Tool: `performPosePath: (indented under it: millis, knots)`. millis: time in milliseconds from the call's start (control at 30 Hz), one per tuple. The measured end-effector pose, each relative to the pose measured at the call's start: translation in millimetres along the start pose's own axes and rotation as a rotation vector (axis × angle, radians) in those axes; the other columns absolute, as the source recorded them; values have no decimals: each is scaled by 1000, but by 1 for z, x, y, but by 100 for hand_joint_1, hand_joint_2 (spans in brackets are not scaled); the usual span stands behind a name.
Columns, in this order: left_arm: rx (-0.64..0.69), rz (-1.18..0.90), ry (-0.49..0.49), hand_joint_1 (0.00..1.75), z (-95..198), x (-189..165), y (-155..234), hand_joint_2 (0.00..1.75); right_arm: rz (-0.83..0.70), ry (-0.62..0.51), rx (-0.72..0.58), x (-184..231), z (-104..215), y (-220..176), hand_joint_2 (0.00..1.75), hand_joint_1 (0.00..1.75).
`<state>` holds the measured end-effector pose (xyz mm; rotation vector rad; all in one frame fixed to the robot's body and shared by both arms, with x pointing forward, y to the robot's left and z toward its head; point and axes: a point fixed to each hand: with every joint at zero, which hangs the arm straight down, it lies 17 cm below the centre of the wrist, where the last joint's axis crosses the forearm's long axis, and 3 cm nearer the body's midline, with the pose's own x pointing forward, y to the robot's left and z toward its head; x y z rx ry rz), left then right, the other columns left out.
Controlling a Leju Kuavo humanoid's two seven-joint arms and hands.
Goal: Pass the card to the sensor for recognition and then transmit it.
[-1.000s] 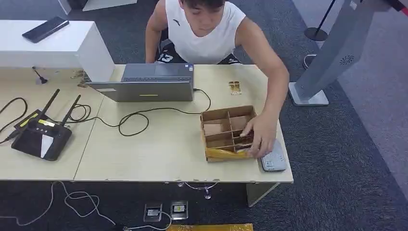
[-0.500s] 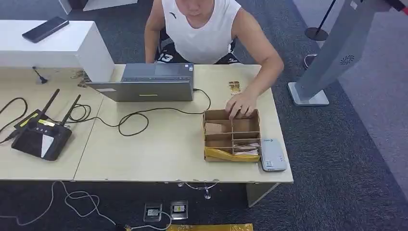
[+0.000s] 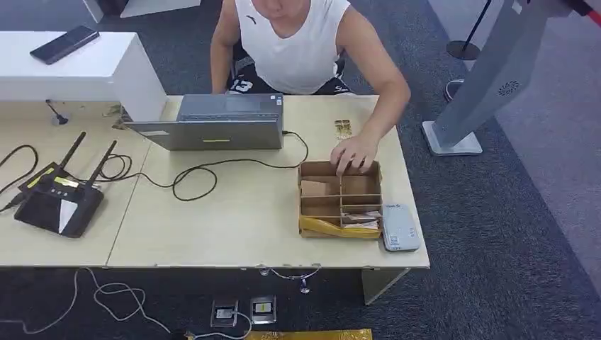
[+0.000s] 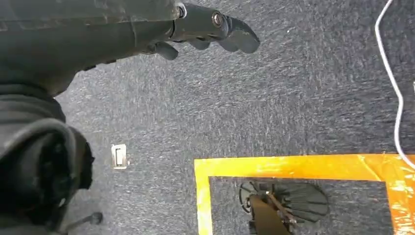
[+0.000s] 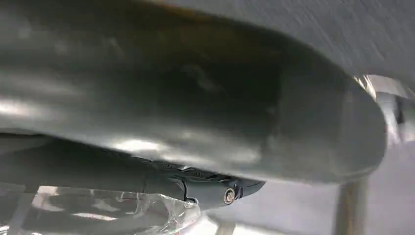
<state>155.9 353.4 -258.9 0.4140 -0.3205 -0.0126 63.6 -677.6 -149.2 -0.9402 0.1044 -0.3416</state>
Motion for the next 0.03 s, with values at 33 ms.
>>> performPosePath:
  millis: [33]
  knots:
    - [0,-4,-1,0,-1,0,1,0,23,9,47,-4,3,13,0,0]
